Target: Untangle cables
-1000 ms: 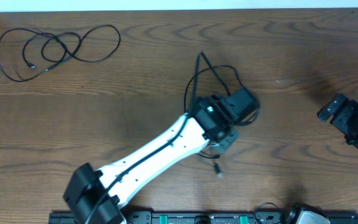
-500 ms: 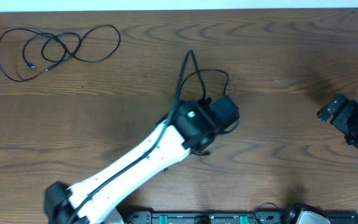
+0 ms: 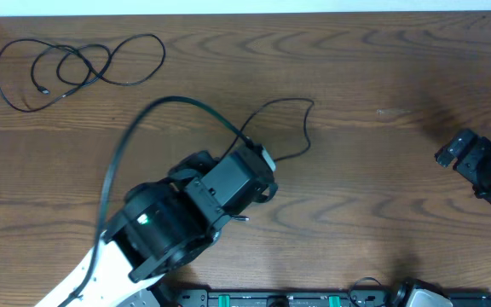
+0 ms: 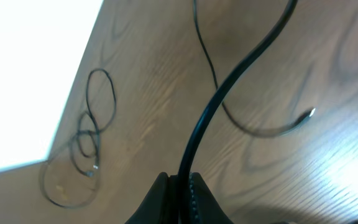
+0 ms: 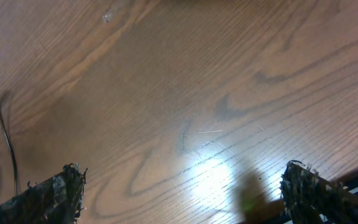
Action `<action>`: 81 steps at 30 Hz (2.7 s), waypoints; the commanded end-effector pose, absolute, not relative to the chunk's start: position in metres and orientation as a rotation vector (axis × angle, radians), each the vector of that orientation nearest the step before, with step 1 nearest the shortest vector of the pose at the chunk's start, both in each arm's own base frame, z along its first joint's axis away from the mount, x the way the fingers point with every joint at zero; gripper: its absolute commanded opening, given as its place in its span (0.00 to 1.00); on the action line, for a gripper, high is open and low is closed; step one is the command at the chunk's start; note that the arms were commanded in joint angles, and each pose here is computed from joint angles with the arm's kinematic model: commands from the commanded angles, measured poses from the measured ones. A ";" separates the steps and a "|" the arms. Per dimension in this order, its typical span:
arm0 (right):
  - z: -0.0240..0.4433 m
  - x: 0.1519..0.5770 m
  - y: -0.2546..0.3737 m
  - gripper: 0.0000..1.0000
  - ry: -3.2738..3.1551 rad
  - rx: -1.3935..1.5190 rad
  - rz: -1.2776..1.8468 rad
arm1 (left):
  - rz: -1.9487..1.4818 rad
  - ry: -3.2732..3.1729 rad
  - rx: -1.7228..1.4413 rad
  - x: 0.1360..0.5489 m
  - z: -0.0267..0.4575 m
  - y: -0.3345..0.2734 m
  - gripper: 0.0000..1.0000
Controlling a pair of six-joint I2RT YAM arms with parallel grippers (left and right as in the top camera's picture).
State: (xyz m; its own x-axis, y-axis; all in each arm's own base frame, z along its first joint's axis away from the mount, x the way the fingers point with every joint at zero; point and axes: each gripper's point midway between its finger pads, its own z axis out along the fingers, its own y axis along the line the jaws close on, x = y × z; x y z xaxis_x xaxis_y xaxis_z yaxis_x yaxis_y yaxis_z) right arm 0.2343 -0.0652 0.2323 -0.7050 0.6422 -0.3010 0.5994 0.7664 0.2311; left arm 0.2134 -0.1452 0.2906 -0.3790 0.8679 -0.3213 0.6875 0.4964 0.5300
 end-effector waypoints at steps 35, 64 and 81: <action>0.234 0.234 -0.067 0.99 2.595 0.939 0.153 | -0.359 2.525 0.966 0.383 0.146 -0.151 0.08; 0.234 0.234 -0.067 0.99 2.595 0.939 0.153 | -0.319 2.781 0.275 0.413 0.098 -0.137 0.96; 0.234 0.234 -0.067 0.99 2.595 0.939 0.153 | -0.053 2.708 0.141 0.441 0.102 -0.086 0.96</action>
State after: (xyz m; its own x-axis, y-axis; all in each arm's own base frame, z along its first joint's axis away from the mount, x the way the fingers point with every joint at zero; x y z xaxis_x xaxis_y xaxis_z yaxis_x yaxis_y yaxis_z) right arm 0.2343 -0.0652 0.2323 -0.7050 0.6422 -0.3010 0.5994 0.7664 0.2311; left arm 0.4371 -0.1141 0.1111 -0.8881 0.1482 -0.4351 0.1908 0.9801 -0.0555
